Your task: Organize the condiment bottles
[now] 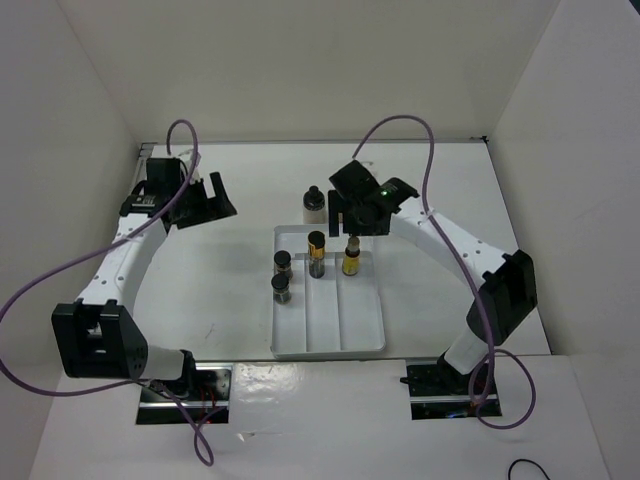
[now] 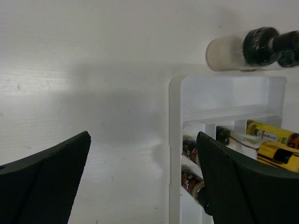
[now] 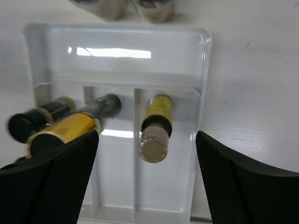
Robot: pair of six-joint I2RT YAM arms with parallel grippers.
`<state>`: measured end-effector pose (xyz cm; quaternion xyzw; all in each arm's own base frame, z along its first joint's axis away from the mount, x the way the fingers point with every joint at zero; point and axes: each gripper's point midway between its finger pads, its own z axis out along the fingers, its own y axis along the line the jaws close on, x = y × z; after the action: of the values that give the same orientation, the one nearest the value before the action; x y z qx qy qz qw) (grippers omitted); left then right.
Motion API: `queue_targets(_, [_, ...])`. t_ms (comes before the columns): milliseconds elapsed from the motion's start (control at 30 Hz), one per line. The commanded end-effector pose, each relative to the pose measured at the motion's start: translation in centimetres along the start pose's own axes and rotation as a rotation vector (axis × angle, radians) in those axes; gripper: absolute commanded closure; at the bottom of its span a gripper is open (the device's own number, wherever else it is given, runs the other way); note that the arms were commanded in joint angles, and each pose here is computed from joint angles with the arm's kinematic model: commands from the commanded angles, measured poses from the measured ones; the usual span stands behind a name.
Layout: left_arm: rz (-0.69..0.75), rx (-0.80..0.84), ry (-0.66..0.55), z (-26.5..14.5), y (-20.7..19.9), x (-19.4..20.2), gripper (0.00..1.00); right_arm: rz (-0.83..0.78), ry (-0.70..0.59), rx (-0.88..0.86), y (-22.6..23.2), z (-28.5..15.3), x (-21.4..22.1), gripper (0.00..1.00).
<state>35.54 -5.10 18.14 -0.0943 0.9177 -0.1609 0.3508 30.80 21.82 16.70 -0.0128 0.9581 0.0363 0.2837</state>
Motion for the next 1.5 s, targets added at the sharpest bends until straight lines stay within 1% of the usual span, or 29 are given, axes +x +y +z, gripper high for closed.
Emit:
queue_targets(0, [0.095,0.13,-0.089,-0.4,-2.8,-4.3,0.0,0.066,-0.185,-0.03,-0.7,-5.4,-5.9,0.11])
queue_targets(33, [0.133,0.164,-0.125,-0.9,-3.8,-5.9,0.0,0.067,-0.203,-0.028,-1.1,-5.3,-6.6,0.11])
queue_targets(67, [0.134,0.194,-0.111,-0.4,-4.3,-6.3,0.0,0.089,-0.256,-0.045,-1.3,-5.8,-8.3,0.11])
queue_targets(133, [0.187,0.227,-0.127,0.0,-5.8,-7.5,0.0,0.124,-0.279,-0.052,-2.8,-5.1,-9.9,0.1])
queue_targets(167, [0.222,0.246,-0.14,0.3,-7.0,-8.7,0.0,0.138,-0.333,-0.072,-2.9,-5.2,-11.6,0.1])
queue_targets(200, [0.229,0.253,-0.136,0.5,-7.6,-9.0,0.0,0.157,-0.341,-0.045,-4.4,-4.1,-12.0,0.1])
queue_targets(267, [0.255,0.248,-0.148,1.5,-8.4,-9.9,0.0,0.161,-0.365,-0.063,-4.8,-3.0,-13.0,0.14])
queue_targets(300, [0.276,0.24,-0.177,1.3,-9.5,-10.8,0.0,0.165,-0.368,-0.063,-5.2,-1.8,-13.7,0.2])
queue_targets(333, [0.297,0.228,-0.188,1.5,-10.0,-11.2,0.0,0.158,-0.379,-0.067,-4.9,-1.6,-14.3,0.23])
queue_targets(367, [0.325,0.223,-0.179,2.4,-10.8,-10.9,0.0,0.149,-0.381,-0.069,-4.9,-0.7,-14.9,0.24])
queue_targets(400, [0.332,0.196,-0.214,2.3,-11.2,-12.2,0.0,0.139,-0.377,-0.066,-4.8,0.0,-15.0,0.24])
queue_targets(433, [0.361,0.187,-0.194,3.3,-11.4,-11.9,0.0,0.132,-0.386,-0.067,-4.6,0.2,-15.4,0.26])
queue_targets(467, [0.379,0.209,-0.188,3.6,-12.8,-11.5,0.0,0.122,-0.384,-0.065,-4.5,0.8,-15.7,0.26])
queue_targets(567, [0.418,0.212,-0.176,5.3,-14.6,-10.7,0.0,0.136,-0.406,-0.054,-4.9,1.5,-16.3,0.26])
queue_targets(600, [0.435,0.207,-0.172,5.9,-15.6,-10.1,0.0,0.152,-0.431,-0.053,-5.4,1.4,-17.1,0.26])
queue_targets(667, [0.452,0.201,-0.181,7.1,-16.7,-9.9,0.0,0.175,-0.407,-0.06,-6.4,2.3,-16.6,0.26])
queue_targets(700, [0.467,0.201,-0.167,7.7,-17.5,-8.9,0.0,0.193,-0.417,-0.071,-6.5,2.3,-17.0,0.26])
queue_targets(833, [0.495,0.172,-0.146,10.5,-18.6,-7.1,0.0,0.213,-0.397,-0.056,-8.2,3.8,-16.3,0.26])
queue_targets(867, [0.5,0.172,-0.157,10.8,-19.1,-7.2,0.0,0.218,-0.389,-0.056,-8.6,3.8,-16.0,0.26])
queue_targets(900, [0.501,0.165,-0.137,11.7,-18.8,-6.6,0.0,0.218,-0.396,-0.069,-8.4,3.8,-16.2,0.26])
queue_targets(1000, [0.511,0.168,-0.131,12.8,-20.2,-5.6,0.05,0.214,-0.382,-0.075,-8.3,4.3,-15.6,0.26])
queue_targets(1033, [0.501,0.16,-0.143,12.6,-20.3,-6.0,0.05,0.207,-0.392,-0.076,-8.3,4.3,-15.8,0.26])
queue_targets(1100, [0.506,0.148,-0.13,13.6,-20.3,-5.5,0.05,0.207,-0.392,-0.076,-8.3,4.3,-15.8,0.26])
queue_targets(1167, [0.494,0.115,-0.14,14.0,-19.9,-5.8,0.07,0.207,-0.392,-0.076,-8.3,4.3,-15.8,0.24])
queue_targets(1267, [0.487,0.108,-0.123,14.8,-19.7,-5.3,0.11,0.204,-0.394,-0.068,-8.7,4.3,-15.9,0.24])
queue_targets(1333, [0.492,0.119,-0.129,14.5,-20.3,-5.3,0.13,0.194,-0.385,-0.064,-8.8,4.7,-15.7,0.24])
queue_targets(1467, [0.505,0.106,-0.112,15.6,-20.6,-4.2,0.17,0.191,-0.378,-0.053,-9.3,4.8,-15.6,0.24])
